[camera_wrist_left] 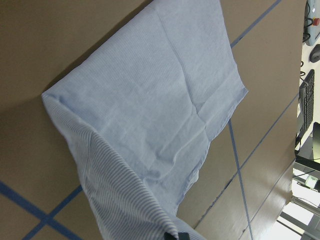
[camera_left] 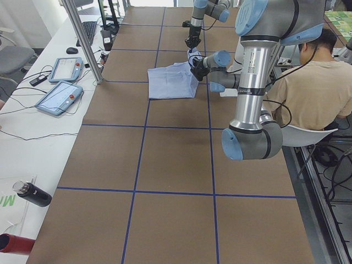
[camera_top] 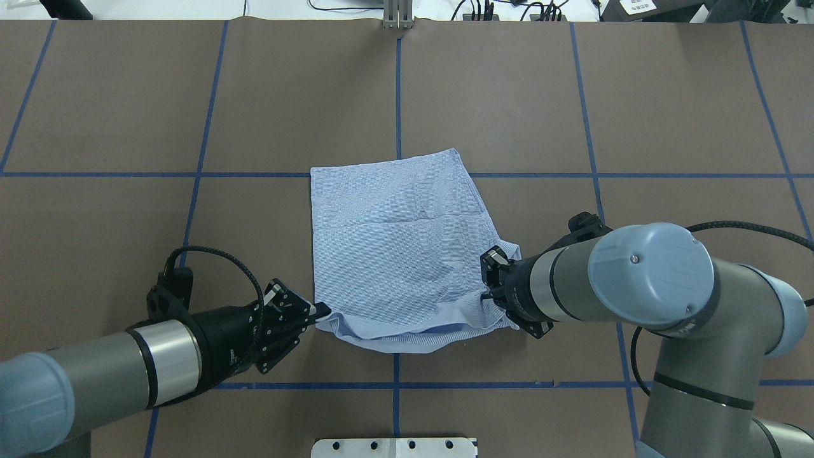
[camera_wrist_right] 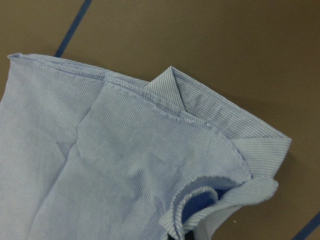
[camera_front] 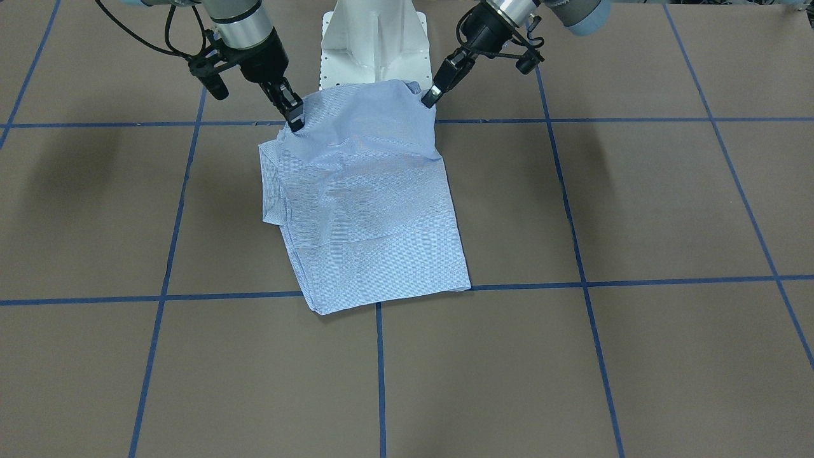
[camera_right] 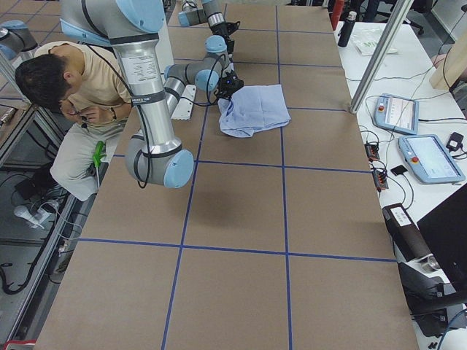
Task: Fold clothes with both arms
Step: 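Fold the near edge over toward the far edge with both grippers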
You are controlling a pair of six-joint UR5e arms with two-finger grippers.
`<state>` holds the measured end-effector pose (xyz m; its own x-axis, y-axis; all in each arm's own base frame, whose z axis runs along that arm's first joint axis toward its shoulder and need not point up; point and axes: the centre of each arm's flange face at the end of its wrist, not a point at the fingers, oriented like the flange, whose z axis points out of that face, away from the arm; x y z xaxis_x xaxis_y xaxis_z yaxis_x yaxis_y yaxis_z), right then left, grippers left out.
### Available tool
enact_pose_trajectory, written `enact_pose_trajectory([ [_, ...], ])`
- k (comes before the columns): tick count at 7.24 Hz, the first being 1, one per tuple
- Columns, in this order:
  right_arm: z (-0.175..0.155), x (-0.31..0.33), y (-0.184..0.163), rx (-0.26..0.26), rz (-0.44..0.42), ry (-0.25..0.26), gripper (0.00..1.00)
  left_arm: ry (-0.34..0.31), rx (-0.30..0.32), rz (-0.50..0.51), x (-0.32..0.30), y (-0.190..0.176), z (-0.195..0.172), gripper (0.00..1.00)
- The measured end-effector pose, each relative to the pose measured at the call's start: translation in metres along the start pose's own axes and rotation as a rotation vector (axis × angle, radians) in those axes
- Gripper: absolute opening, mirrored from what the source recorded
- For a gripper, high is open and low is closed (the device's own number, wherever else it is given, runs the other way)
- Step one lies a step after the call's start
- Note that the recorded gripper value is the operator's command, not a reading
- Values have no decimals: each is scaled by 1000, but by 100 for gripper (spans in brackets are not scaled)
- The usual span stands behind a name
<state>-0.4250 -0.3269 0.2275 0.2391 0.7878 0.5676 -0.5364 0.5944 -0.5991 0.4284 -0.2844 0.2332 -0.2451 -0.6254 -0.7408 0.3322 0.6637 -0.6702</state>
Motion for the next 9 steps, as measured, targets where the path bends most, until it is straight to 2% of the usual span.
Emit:
enact_pose_trajectory([
  [2,9,-19,-29,24,5,19,0,3,49,44,18,-37,15,0],
  [4,36,-62,-47,45,-6,34,0,8,105,54,42,-75,38,0],
  [7,89,-125,-81,47,1,-32,0,-6,203,117,60,-135,94,0],
  [9,111,-153,-95,62,-24,-27,0,-10,236,147,53,-170,117,0],
])
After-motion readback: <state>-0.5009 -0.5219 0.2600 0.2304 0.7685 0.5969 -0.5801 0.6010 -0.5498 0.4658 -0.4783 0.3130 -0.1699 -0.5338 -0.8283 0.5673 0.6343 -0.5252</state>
